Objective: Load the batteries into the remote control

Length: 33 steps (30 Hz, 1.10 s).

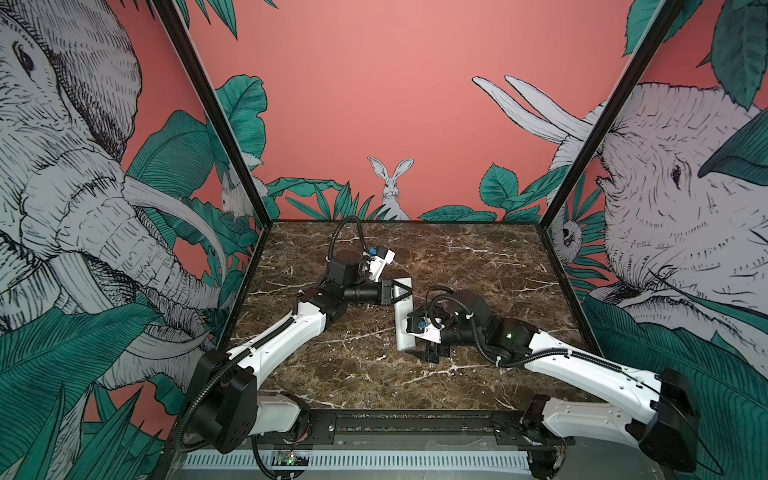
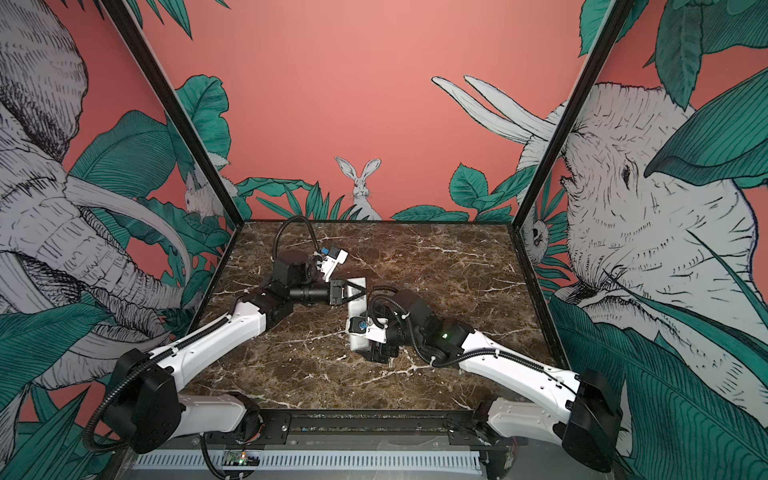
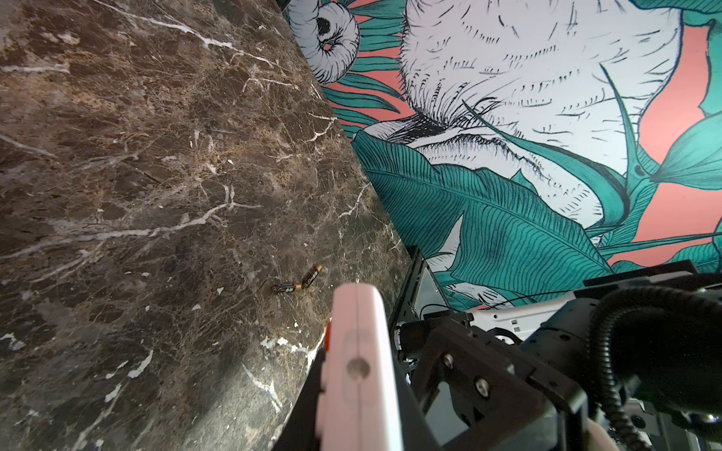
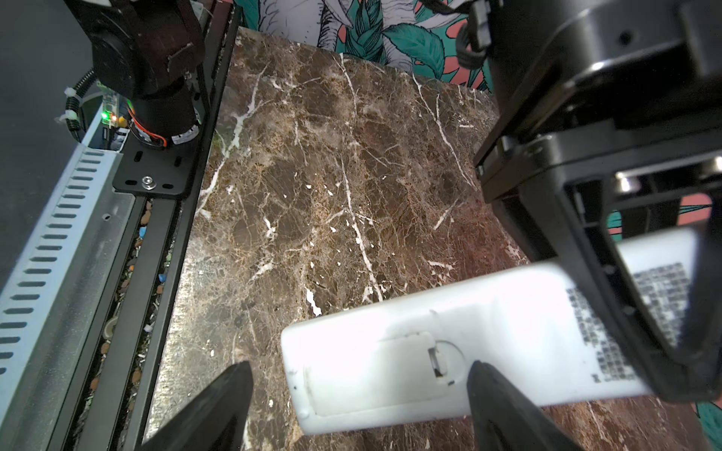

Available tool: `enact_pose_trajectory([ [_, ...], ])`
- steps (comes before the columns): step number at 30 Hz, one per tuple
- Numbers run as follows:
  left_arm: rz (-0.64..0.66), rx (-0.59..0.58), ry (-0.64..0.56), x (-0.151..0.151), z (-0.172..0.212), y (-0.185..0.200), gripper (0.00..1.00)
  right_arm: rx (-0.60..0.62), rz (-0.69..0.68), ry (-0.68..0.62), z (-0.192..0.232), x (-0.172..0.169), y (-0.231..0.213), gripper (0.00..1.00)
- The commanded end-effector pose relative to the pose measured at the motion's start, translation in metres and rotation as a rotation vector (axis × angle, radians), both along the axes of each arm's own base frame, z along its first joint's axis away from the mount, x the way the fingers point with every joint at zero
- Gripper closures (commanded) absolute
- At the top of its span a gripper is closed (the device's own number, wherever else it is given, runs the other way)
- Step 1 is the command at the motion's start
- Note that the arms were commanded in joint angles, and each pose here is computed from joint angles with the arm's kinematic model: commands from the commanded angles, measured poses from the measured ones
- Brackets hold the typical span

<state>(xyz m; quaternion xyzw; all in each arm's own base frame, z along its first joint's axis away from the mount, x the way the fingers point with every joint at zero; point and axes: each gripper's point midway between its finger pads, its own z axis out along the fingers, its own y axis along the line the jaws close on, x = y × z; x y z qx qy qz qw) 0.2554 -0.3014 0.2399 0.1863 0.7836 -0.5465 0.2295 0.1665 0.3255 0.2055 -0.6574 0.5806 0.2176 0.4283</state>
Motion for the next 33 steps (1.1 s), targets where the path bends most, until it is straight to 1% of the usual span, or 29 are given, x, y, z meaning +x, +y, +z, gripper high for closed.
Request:
enact_pose_trajectory([
  [1, -0.014, -0.050, -0.040, -0.006, 0.018, 0.002, 1.00, 0.014, 0.006, -0.052, 0.011, 0.003, 0.007, 0.12],
  [17, -0.010, -0.054, -0.037, -0.007, 0.019, 0.002, 1.00, -0.006, 0.041, -0.053, 0.004, -0.005, 0.012, 0.13],
  [33, -0.009, -0.063, -0.033, -0.008, 0.020, 0.002, 1.00, -0.050, 0.031, -0.074, -0.005, -0.003, 0.013, 0.14],
])
